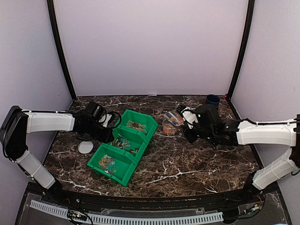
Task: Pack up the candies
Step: Place the fake candies in the packing bottle.
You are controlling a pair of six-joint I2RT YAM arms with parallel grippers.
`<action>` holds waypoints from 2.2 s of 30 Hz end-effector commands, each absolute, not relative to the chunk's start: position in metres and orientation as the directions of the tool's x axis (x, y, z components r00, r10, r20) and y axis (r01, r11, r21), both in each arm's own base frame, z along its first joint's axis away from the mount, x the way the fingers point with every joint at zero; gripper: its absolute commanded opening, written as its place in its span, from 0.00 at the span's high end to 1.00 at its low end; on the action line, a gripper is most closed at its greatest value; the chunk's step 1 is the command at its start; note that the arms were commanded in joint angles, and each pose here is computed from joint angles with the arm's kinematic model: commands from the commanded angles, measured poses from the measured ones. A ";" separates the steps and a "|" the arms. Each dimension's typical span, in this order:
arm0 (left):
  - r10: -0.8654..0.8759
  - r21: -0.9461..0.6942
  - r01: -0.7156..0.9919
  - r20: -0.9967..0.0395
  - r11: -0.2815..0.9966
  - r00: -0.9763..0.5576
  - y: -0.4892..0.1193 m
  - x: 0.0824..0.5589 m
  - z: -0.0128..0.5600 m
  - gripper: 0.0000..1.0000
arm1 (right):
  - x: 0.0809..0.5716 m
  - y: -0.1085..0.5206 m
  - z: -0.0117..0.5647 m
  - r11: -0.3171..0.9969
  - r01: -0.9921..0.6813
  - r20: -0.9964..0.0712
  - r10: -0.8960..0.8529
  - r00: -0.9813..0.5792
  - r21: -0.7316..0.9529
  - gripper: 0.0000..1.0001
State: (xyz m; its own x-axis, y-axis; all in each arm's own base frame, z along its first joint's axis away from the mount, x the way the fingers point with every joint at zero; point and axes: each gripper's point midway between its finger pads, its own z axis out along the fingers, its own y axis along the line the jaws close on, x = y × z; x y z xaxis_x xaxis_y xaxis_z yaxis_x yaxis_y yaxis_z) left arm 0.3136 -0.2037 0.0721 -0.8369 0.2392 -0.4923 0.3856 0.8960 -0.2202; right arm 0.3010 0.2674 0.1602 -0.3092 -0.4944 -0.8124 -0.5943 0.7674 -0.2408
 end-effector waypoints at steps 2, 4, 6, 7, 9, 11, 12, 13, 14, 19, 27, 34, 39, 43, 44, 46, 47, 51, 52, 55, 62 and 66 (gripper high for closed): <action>0.168 -0.288 0.424 -0.624 0.859 -0.763 -0.224 0.336 0.122 1.00 | 0.307 0.252 0.173 0.799 -0.543 -0.791 -0.498 -0.355 -0.259 1.00; 0.169 -0.288 0.424 -0.622 0.859 -0.764 -0.224 0.335 0.122 1.00 | 0.308 0.249 0.168 0.799 -0.541 -0.776 -0.508 -0.375 -0.262 1.00; 0.167 -0.289 0.423 -0.622 0.859 -0.765 -0.224 0.335 0.122 1.00 | 0.308 0.248 0.165 0.798 -0.542 -0.758 -0.520 -0.394 -0.266 1.00; 0.167 -0.289 0.423 -0.622 0.859 -0.765 -0.224 0.335 0.122 1.00 | 0.308 0.247 0.162 0.796 -0.542 -0.747 -0.528 -0.405 -0.269 1.00; 0.166 -0.289 0.422 -0.622 0.859 -0.765 -0.224 0.335 0.122 1.00 | 0.309 0.245 0.159 0.795 -0.539 -0.726 -0.541 -0.424 -0.277 1.00; 0.166 -0.290 0.422 -0.622 0.859 -0.766 -0.224 0.335 0.122 1.00 | 0.310 0.243 0.157 0.794 -0.534 -0.710 -0.553 -0.437 -0.289 1.00; 0.166 -0.291 0.422 -0.622 0.859 -0.765 -0.224 0.335 0.122 1.00 | 0.311 0.243 0.157 0.794 -0.533 -0.702 -0.557 -0.443 -0.293 1.00; 0.166 -0.291 0.421 -0.621 0.859 -0.766 -0.224 0.335 0.122 1.00 | 0.312 0.243 0.156 0.793 -0.532 -0.696 -0.561 -0.448 -0.297 1.00; 0.165 -0.290 0.421 -0.621 0.860 -0.766 -0.224 0.335 0.122 1.00 | 0.313 0.242 0.156 0.793 -0.530 -0.690 -0.565 -0.453 -0.301 1.00; 0.168 -0.288 0.422 -0.621 0.859 -0.765 -0.224 0.335 0.122 1.00 | 0.313 0.243 0.153 0.786 -0.537 -0.662 -0.581 -0.473 -0.306 1.00; 0.168 -0.288 0.422 -0.620 0.859 -0.766 -0.224 0.335 0.121 1.00 | 0.313 0.246 0.149 0.773 -0.556 -0.600 -0.610 -0.517 -0.307 1.00; 0.168 -0.289 0.422 -0.619 0.859 -0.767 -0.224 0.335 0.121 1.00 | 0.311 0.244 0.143 0.754 -0.575 -0.538 -0.643 -0.545 -0.319 1.00; 0.168 -0.290 0.422 -0.619 0.859 -0.767 -0.224 0.335 0.121 1.00 | 0.313 0.248 0.149 0.750 -0.581 -0.531 -0.647 -0.547 -0.316 1.00; 0.167 -0.292 0.421 -0.619 0.859 -0.768 -0.224 0.335 0.122 1.00 | 0.314 0.246 0.150 0.749 -0.578 -0.513 -0.653 -0.558 -0.325 1.00; 0.167 -0.292 0.422 -0.618 0.859 -0.768 -0.224 0.335 0.121 1.00 | 0.314 0.246 0.151 0.748 -0.578 -0.510 -0.654 -0.559 -0.325 1.00; 0.167 -0.292 0.422 -0.618 0.858 -0.768 -0.224 0.334 0.121 1.00 | 0.314 0.246 0.151 0.746 -0.580 -0.502 -0.658 -0.562 -0.328 1.00; 0.167 -0.293 0.422 -0.618 0.858 -0.768 -0.224 0.334 0.121 1.00 | 0.314 0.246 0.152 0.743 -0.581 -0.495 -0.661 -0.563 -0.331 1.00; 0.167 -0.292 0.423 -0.619 0.858 -0.767 -0.224 0.334 0.122 1.00 | 0.315 0.244 0.147 0.731 -0.588 -0.459 -0.679 -0.573 -0.346 1.00; 0.167 -0.292 0.422 -0.620 0.858 -0.767 -0.224 0.334 0.122 1.00 | 0.314 0.244 0.145 0.727 -0.592 -0.450 -0.683 -0.575 -0.347 1.00; 0.165 -0.292 0.422 -0.621 0.858 -0.766 -0.224 0.335 0.123 1.00 | 0.314 0.243 0.144 0.723 -0.596 -0.437 -0.689 -0.578 -0.351 1.00; 0.165 -0.294 0.422 -0.620 0.857 -0.767 -0.225 0.335 0.123 1.00 | 0.313 0.243 0.149 0.721 -0.599 -0.431 -0.691 -0.580 -0.349 1.00; 0.166 -0.293 0.423 -0.620 0.858 -0.767 -0.224 0.334 0.122 1.00 | 0.313 0.242 0.152 0.716 -0.601 -0.421 -0.696 -0.581 -0.354 1.00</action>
State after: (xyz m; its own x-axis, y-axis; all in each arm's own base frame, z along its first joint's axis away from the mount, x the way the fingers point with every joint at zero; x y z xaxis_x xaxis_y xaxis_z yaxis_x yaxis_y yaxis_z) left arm 0.3133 -0.2041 0.0721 -0.8400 0.2334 -0.4899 0.3809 0.8965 -0.2261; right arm 0.3084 0.2436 0.1430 -0.5765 -0.7001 -0.4212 -0.6120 0.7116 -0.3452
